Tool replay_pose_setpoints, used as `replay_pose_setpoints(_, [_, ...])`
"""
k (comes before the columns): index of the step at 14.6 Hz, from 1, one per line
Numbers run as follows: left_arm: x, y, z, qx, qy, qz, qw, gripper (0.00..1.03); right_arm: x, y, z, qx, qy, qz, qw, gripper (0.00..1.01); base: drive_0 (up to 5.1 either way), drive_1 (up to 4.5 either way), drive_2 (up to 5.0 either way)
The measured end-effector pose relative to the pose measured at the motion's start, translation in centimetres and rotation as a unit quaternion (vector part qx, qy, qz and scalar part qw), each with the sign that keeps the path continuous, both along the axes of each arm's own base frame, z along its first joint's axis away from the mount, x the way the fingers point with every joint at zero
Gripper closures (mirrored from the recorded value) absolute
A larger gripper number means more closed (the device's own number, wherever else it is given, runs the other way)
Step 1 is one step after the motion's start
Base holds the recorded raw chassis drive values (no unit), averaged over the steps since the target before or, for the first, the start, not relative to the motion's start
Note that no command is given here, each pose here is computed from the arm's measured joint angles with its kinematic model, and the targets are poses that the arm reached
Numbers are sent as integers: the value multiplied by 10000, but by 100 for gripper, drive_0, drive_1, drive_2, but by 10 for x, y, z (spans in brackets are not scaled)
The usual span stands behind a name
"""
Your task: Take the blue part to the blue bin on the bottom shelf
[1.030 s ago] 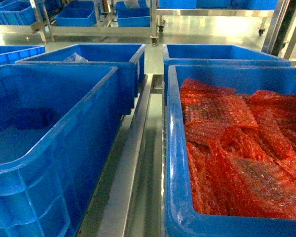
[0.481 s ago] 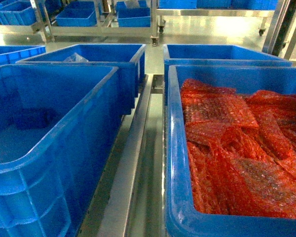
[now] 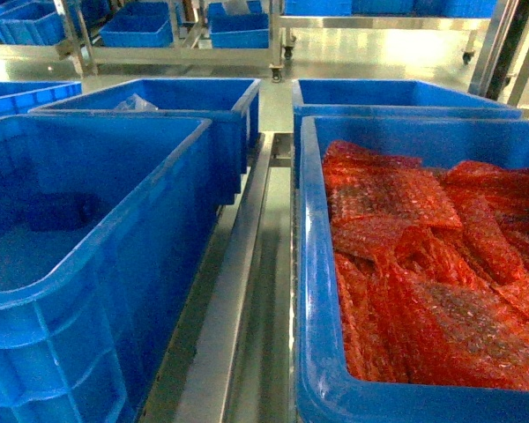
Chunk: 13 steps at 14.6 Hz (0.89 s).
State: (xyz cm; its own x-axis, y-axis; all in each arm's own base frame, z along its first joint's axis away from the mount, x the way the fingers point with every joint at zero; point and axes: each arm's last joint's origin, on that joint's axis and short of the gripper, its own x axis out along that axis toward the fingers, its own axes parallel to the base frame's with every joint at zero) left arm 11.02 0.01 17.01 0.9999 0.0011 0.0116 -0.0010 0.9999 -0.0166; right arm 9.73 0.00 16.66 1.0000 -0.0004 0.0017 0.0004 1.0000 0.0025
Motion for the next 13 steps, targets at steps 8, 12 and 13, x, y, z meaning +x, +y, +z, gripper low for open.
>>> replay_pose_setpoints(8, [-13, 0, 0, 4, -46, 19, 10000, 101, 0, 0, 0, 0, 0, 2, 10000, 3, 0, 0, 0])
replay_pose_setpoints(12, [-13, 0, -4, 9, 95, 2, 10000, 101, 0, 0, 0, 0, -13, 2, 10000, 3, 0, 0, 0])
replay_pose_setpoints(13, [-13, 0, -4, 9, 92, -2, 10000, 101, 0, 0, 0, 0, -13, 0, 10000, 3, 0, 0, 0])
